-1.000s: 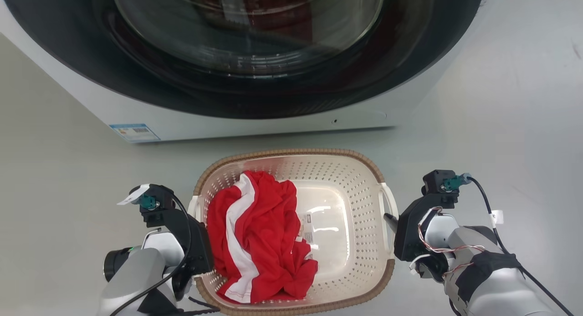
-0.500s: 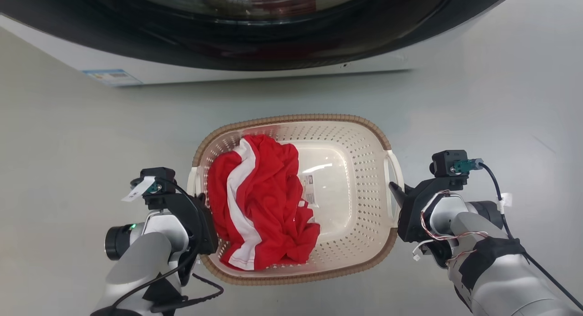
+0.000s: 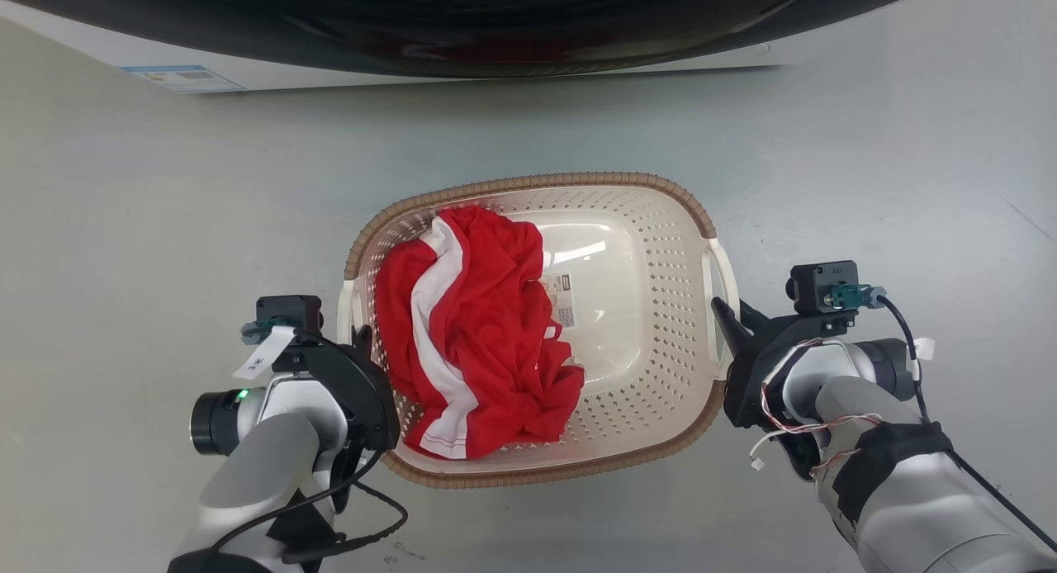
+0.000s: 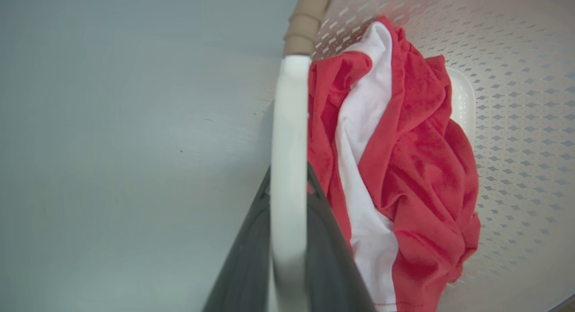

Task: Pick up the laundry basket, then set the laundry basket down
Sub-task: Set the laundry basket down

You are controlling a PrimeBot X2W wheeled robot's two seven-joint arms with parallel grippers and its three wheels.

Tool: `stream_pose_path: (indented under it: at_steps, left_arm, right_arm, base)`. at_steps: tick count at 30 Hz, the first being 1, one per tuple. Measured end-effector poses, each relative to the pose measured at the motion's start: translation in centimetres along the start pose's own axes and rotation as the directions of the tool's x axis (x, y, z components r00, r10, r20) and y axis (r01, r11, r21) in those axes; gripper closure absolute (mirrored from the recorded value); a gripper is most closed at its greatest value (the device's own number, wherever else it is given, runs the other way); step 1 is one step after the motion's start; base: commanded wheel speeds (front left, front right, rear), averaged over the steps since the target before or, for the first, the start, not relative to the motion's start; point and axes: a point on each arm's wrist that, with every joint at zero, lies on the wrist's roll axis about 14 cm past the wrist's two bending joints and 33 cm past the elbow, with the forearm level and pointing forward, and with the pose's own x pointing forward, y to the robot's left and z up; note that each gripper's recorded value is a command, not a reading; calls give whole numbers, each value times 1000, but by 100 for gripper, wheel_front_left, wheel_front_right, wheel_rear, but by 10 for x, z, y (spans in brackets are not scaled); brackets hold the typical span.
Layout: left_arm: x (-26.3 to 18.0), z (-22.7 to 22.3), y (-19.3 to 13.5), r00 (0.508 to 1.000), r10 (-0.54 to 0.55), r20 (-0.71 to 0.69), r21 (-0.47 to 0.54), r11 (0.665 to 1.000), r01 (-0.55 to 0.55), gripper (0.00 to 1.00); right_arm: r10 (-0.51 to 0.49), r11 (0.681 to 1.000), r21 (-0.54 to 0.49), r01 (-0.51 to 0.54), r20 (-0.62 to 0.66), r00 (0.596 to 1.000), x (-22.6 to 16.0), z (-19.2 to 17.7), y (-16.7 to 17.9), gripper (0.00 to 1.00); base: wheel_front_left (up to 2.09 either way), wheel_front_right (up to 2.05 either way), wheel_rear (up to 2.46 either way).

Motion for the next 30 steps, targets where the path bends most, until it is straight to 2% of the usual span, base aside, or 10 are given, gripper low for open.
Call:
stream_pose_path:
  at_steps: [9,27,28,29,30]
  left_arm:
    - [6,1,-4,1000,-18,21,5,1000,18,100]
    - [15,-15,-17,996,-70,-52,-31,997,68,100]
    - [15,-15,-17,996,-70,-53,-33,997,69,96]
    - [16,-15,-17,996,-73,-56,-31,997,71,72]
    - [16,-15,-18,995,-77,-55,-28,997,75,52]
  right_arm:
    - [-20,1000,-7,21,36,999,4,4,-7,100]
    - [-62,998,31,62,-18,998,5,-17,-22,100]
    - [-63,998,31,63,-20,998,5,-17,-22,100]
    - [-60,998,26,60,-22,998,5,-18,-22,100]
    - [-57,998,20,58,-24,998,5,-19,-22,97]
  base:
    - [0,0,0]
    - [0,0,0]
    - [0,0,0]
    - [0,0,0]
    - [0,0,0]
